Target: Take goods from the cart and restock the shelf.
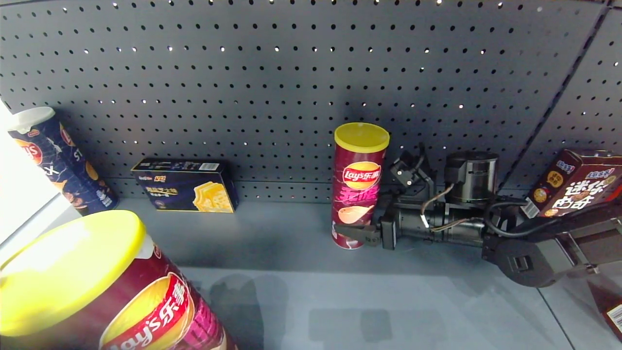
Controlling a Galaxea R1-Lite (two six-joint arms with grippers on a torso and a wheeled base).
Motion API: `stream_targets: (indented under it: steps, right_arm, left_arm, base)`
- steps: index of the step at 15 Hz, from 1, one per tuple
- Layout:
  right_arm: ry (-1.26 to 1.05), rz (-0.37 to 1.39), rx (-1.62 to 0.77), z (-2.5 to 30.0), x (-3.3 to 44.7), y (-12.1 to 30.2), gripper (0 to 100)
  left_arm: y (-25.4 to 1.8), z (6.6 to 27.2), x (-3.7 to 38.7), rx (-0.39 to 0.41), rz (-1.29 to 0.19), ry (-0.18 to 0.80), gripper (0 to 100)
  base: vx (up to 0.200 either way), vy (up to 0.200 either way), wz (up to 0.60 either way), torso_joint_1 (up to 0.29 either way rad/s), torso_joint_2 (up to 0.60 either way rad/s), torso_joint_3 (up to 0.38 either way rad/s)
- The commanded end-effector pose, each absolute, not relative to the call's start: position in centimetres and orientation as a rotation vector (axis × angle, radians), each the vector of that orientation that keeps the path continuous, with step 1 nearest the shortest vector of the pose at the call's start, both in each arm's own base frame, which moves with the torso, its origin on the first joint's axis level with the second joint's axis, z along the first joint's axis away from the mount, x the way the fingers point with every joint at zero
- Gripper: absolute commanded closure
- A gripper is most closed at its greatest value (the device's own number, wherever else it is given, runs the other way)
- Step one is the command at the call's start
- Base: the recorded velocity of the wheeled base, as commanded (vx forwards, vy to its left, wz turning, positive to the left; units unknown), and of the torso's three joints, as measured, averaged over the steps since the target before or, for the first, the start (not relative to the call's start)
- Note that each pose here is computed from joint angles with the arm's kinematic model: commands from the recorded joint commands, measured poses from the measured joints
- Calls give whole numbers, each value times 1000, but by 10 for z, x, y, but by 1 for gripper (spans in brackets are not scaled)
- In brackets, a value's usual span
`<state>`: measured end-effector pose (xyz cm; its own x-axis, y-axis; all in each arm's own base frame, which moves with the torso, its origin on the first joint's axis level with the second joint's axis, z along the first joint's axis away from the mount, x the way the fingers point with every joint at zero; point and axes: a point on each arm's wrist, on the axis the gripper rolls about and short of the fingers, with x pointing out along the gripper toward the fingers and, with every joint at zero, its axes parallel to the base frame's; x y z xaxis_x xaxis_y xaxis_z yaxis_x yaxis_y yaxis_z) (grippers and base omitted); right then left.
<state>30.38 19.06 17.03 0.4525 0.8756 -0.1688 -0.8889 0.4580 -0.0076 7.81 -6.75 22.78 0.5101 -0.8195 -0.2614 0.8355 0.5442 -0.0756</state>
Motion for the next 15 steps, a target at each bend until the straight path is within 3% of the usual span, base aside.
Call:
stream_targets:
  steps: [1,3,4,11,15]
  right_arm:
    - [155,1090,-100,167,306,191,0]
    - [159,1092,-98,166,306,191,0]
    - [164,1095,-97,164,307,192,100]
    - [129,1104,-89,172,297,190,100]
    - [55,1103,-91,201,262,171,100]
  left_arm:
    - [-67,228,78,63,-994,280,100]
    - [-67,227,78,63,-994,282,100]
    - [-67,227,78,63,-994,282,100]
    - [-67,226,78,62,-992,286,100]
    - [-66,227,77,62,-993,276,100]
  base:
    - [0,0,0,0,0,0]
    - [0,0,0,0,0,0]
    - [0,0,0,0,0,0]
    - [0,0,0,0,0,0]
    - [0,0,0,0,0,0]
